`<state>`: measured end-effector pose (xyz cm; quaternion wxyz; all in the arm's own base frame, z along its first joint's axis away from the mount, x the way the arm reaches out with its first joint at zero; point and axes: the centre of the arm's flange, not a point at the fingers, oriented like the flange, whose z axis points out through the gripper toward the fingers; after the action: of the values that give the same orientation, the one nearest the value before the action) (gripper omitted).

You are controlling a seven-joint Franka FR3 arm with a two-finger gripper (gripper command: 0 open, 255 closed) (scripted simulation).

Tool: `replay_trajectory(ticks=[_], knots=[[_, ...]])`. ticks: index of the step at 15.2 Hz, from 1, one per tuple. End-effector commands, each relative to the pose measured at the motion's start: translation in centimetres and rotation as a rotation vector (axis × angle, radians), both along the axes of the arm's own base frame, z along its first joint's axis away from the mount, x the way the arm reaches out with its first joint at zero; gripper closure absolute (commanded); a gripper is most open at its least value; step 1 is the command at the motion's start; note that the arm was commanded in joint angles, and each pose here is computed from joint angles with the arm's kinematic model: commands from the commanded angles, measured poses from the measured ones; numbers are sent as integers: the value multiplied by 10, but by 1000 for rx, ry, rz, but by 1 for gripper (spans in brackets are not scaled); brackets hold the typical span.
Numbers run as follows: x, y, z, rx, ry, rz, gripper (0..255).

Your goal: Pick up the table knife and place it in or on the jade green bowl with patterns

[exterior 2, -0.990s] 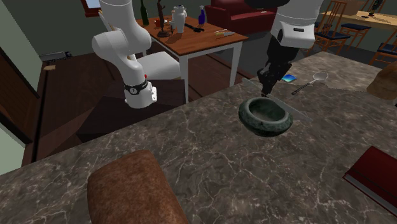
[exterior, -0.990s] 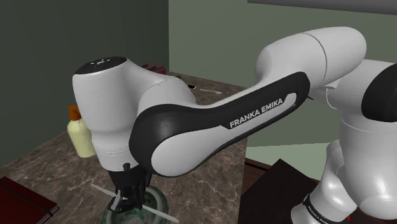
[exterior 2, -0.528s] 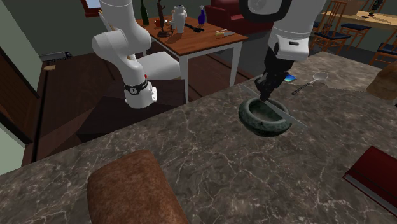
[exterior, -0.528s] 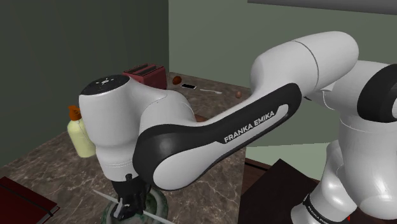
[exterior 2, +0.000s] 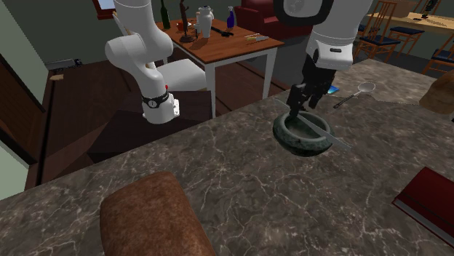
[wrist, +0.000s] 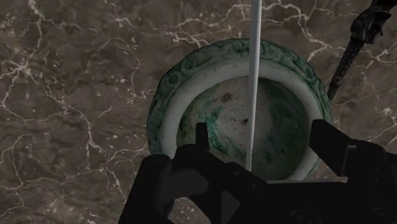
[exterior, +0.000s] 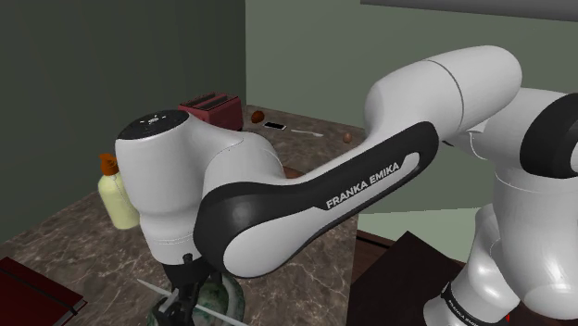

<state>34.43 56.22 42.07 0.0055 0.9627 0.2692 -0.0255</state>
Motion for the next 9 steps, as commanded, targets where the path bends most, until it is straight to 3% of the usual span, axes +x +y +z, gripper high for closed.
replay_trajectory(ticks=[1,3,7,9], knots=[[0,0,0,0,0,0,0],[0,0,0,0,0,0,0],[2,1,50,0,0,0,0],[2,1,50,0,0,0,0]])
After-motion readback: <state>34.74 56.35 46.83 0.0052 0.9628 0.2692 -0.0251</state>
